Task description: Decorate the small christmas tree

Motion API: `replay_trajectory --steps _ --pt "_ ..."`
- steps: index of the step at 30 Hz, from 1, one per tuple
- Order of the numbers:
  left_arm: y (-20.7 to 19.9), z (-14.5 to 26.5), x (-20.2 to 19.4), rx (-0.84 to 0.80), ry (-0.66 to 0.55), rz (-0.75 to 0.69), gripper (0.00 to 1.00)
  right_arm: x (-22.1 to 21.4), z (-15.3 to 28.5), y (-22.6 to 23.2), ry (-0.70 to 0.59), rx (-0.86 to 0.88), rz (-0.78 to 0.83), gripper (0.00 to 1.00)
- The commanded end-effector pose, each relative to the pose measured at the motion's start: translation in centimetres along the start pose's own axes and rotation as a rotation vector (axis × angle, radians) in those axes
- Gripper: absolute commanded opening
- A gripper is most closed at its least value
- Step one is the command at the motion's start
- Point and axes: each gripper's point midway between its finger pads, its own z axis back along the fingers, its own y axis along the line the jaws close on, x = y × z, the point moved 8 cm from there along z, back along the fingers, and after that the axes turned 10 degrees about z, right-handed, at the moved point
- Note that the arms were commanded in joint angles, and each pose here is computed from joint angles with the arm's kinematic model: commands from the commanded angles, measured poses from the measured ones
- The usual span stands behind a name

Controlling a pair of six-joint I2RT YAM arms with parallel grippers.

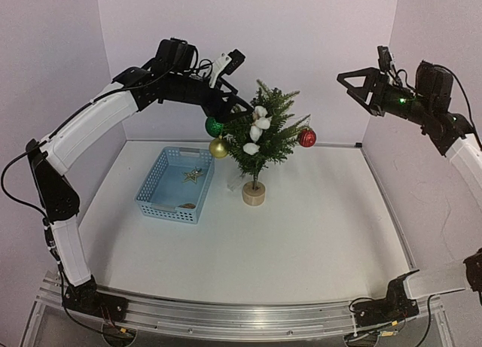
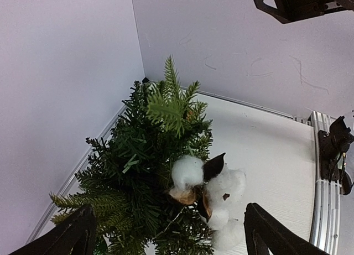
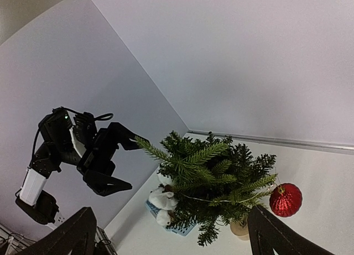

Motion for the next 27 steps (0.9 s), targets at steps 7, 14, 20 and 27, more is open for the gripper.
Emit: replay_trajectory --steps 7,14,20,27 --pt "5.1 10.3 2.8 0.146 -0.124 0.036 0.91 0.4 -1.1 1.3 -0.017 0.029 0.0 0.94" --pt "8.4 14.3 -5.1 0.207 0.047 0.134 0.96 -1.7 -2.8 1.0 0.037 0.015 -0.038 0.92" --pt "10.2 10.4 -18.4 0.147 0.435 0.264 0.9 -3.0 -4.1 0.0 0.083 0.005 -0.063 0.92" --pt "12.5 5.4 -25.4 0.166 0.688 0.446 0.99 -4.0 -5.0 -0.8 0.117 0.0 -0.074 0.92"
